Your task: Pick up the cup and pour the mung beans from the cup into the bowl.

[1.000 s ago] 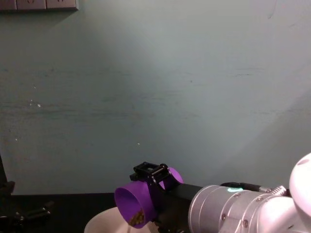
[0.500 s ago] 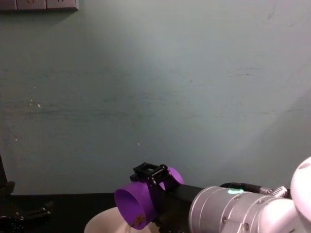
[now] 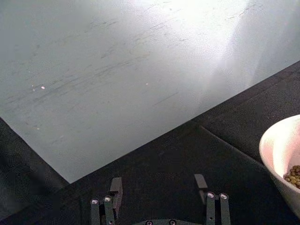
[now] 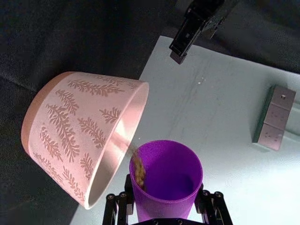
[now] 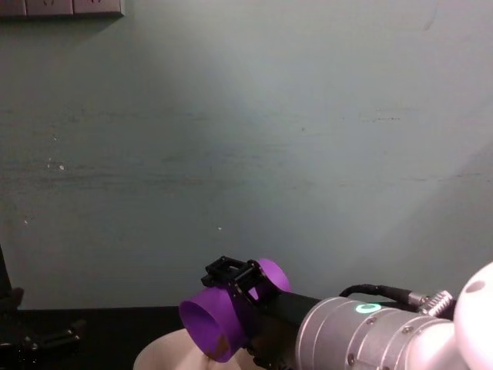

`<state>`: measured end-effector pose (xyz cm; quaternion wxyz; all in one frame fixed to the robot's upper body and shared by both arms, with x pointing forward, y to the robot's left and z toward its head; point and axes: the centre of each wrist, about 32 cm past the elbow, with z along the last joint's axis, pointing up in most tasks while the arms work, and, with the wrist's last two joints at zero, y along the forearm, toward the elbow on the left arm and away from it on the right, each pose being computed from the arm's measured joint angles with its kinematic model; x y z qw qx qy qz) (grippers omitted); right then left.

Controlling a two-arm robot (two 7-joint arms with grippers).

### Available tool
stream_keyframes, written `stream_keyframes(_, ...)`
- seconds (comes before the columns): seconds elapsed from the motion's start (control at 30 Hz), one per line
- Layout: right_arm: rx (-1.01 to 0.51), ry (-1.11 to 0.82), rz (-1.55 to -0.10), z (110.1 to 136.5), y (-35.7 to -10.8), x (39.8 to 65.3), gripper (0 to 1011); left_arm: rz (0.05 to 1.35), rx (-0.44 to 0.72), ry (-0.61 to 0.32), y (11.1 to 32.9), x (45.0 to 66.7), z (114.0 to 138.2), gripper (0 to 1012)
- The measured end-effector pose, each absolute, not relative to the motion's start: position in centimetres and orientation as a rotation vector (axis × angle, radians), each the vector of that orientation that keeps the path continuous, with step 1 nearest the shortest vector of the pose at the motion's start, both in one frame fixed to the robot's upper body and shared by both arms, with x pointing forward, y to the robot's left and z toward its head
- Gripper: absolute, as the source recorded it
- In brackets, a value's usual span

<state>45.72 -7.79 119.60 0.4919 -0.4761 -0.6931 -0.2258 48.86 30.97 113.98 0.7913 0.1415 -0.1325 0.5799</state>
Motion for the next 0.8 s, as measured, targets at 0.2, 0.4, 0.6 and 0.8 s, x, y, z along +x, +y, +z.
stream_keyframes(0.2,-1.178,-1.732,-0.534,119.52,-7.69,45.53,718,1.248,0.304,-0.285,30.96,48.86,113.98,1000)
stream_keyframes(0.4,-1.203,-1.797,-0.521,119.39,-7.61,45.39,718,1.248,0.304,-0.285,30.97,48.86,113.98,1000)
stream_keyframes(0.6,-1.22,-1.835,-0.516,119.26,-7.58,45.2,717,1.248,0.304,-0.285,30.97,48.86,113.98,1000)
stream_keyframes(0.8,-1.236,-1.875,-0.511,119.11,-7.49,44.99,717,1.248,0.304,-0.285,30.97,48.86,113.98,1000)
